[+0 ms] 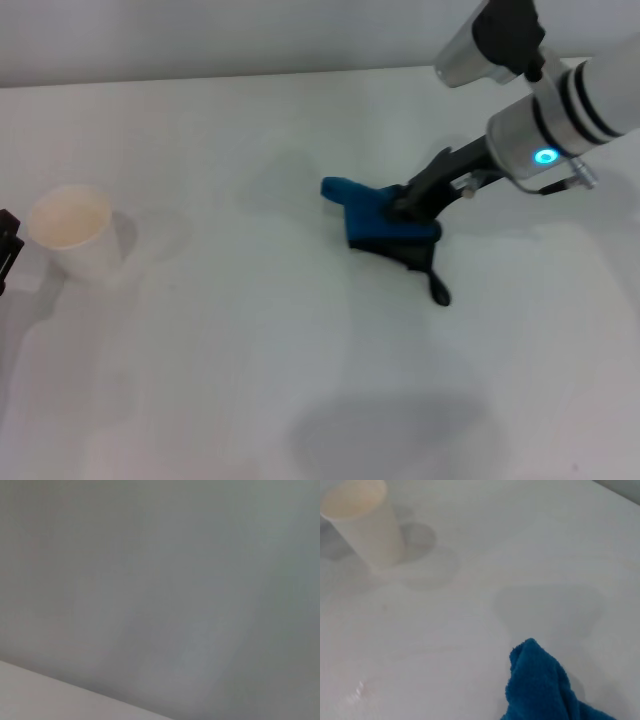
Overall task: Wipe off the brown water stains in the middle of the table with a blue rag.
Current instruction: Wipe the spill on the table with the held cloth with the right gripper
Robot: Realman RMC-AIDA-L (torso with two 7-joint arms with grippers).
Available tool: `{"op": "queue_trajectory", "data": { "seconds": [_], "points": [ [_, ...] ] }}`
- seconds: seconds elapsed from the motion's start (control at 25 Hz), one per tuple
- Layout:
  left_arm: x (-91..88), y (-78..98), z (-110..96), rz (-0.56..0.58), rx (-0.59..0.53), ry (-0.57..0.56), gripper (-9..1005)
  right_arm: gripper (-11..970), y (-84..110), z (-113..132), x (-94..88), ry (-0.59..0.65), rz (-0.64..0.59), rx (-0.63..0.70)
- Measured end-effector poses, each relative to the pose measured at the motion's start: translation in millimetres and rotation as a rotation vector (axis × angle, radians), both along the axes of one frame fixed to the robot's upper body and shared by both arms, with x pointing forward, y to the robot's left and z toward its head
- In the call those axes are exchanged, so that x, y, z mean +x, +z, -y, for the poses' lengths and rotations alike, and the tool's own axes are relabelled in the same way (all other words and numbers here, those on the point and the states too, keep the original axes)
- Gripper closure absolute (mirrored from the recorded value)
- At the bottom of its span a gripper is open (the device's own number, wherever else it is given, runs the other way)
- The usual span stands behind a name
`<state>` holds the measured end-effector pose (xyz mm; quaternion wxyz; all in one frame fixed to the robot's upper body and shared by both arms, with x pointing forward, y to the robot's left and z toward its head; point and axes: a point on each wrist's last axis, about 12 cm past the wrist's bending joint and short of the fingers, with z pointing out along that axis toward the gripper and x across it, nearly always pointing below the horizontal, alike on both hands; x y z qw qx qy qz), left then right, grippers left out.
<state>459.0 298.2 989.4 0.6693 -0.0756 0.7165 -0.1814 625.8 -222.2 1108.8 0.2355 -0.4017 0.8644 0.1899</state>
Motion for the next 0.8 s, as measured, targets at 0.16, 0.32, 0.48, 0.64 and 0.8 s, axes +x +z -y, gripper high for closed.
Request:
{"op": "queue_trajectory", "data": {
  "seconds": [0.16,0.32,0.48,0.64,0.8],
  "points": [
    [0.0,0.1,-0.4,0.000,0.001,0.000,104,865,5.0,8.8,2.0,0.014,0.002,-0.040],
    [0.7,0.4,-0.3,0.001,0.002,-0.001,104,864,7.9,11.9,3.6,0.019,0.000,-0.058],
    [2.1,1.0,0.4,0.004,0.002,-0.004,104,864,0.5,7.7,1.5,0.016,-0.010,-0.090],
    [2.3,1.1,0.5,0.005,0.002,-0.004,104,864,-9.4,-2.5,-2.4,0.003,-0.009,-0.089],
    [2.3,1.1,0.4,0.005,0.001,-0.003,105,863,-13.1,-8.2,-4.5,0.001,-0.009,-0.079]
  ]
}}
